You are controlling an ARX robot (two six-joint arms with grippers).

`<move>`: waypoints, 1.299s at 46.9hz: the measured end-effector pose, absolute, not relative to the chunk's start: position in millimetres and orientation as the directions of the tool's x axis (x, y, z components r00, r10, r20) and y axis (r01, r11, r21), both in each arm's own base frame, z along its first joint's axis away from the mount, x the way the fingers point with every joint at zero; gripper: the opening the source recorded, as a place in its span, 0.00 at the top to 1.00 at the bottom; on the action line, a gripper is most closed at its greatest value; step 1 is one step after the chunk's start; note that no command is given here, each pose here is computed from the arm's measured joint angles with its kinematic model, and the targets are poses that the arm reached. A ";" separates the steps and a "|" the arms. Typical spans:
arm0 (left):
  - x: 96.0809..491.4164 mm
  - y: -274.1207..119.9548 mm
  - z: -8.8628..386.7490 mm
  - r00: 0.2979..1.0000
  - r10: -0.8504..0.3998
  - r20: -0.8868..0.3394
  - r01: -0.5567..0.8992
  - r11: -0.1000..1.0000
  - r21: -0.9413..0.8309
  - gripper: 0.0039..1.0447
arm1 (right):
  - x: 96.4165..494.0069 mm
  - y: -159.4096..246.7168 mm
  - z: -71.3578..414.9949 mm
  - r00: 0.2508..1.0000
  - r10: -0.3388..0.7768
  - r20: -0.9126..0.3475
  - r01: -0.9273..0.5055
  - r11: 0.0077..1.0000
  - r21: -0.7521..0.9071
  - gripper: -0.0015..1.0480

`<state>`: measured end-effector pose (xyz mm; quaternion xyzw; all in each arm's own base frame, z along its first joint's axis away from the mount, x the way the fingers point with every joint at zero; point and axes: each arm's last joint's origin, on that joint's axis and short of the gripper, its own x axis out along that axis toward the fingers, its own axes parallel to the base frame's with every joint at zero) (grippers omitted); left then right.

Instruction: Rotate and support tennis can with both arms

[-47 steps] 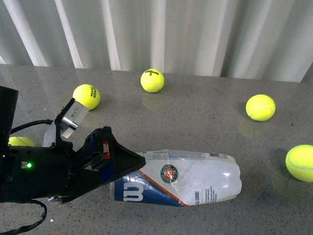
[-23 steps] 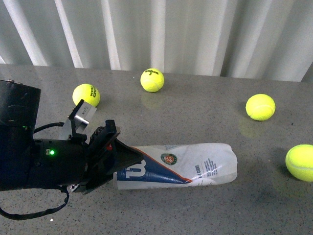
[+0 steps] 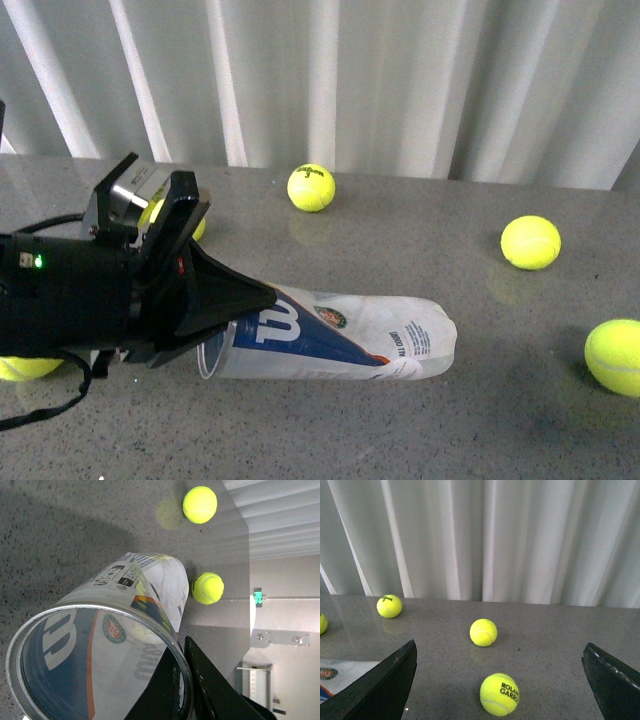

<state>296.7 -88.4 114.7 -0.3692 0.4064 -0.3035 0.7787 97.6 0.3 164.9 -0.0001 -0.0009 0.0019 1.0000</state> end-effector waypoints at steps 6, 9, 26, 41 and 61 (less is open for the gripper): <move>304.9 -93.9 163.0 0.494 -0.753 -0.434 0.275 0.609 -0.744 0.97 | 97.6 0.3 164.9 1.000 0.004 0.002 -0.004 1.000 0.000 0.07; 308.9 -99.3 188.8 0.505 -0.733 -0.456 0.335 0.653 -0.679 0.97 | 97.6 0.3 164.9 1.000 0.004 0.002 -0.004 1.000 0.000 0.07; 316.5 -150.1 264.4 0.528 -0.364 -0.767 0.699 0.699 0.150 0.97 | 97.6 0.3 164.9 1.000 0.004 0.002 -0.004 1.000 0.000 0.07; 309.6 -196.1 262.9 0.492 -0.248 -0.834 0.852 0.332 0.404 0.97 | 97.6 0.3 164.9 1.000 0.004 0.002 -0.004 1.000 0.000 0.07; 311.8 -208.1 249.1 0.379 -0.235 -0.895 0.914 0.249 0.321 0.97 | 97.6 0.3 164.9 1.000 0.004 0.002 -0.004 1.000 0.000 0.07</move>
